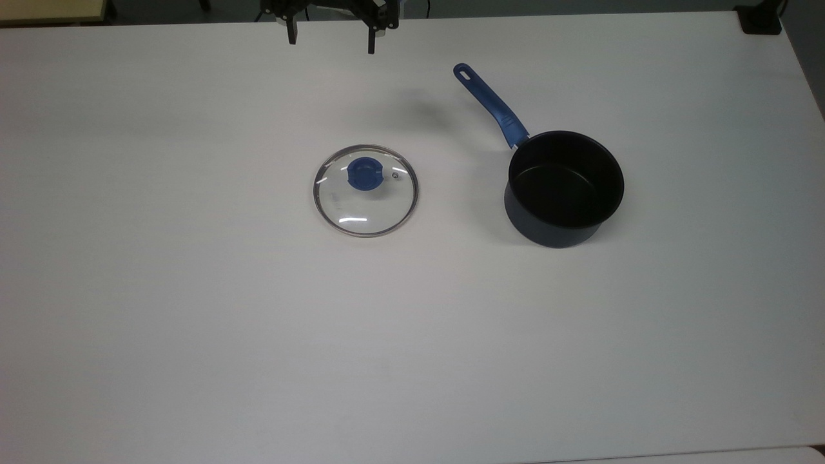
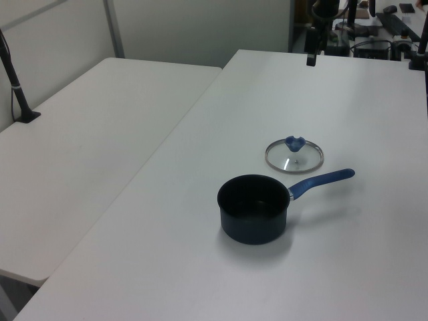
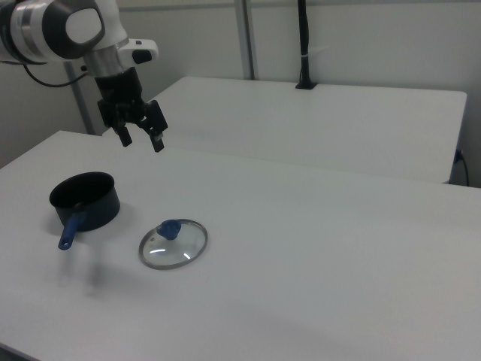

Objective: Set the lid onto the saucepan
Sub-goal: 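Move the gripper down over the blue knob of the glass lid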

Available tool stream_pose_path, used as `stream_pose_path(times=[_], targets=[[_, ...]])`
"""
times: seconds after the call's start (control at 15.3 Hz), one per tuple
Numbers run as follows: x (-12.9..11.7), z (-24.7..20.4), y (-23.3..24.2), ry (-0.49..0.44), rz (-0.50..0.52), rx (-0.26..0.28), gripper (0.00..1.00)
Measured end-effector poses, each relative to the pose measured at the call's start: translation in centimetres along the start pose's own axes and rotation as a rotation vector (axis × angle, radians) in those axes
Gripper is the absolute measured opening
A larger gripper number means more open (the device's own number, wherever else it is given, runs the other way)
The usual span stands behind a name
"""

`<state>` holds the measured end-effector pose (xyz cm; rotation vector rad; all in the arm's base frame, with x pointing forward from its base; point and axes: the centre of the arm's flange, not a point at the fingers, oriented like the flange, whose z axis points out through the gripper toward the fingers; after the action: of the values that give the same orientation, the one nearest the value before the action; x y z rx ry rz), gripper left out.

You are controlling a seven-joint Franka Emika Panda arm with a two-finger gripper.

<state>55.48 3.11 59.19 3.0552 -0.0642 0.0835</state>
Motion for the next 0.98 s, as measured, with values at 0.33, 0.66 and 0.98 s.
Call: stream_pose_path(times=[0.33,0.66,0.98], targets=[[-0.2,0.3,-0.6,-0.022,-0.011,-0.002,1.00],[-0.2,0.3,-0.6,-0.023,-0.012,-0.003,1.00],[0.0,1.6,-0.6,-0.048,-0.111,-0.003,1.00]])
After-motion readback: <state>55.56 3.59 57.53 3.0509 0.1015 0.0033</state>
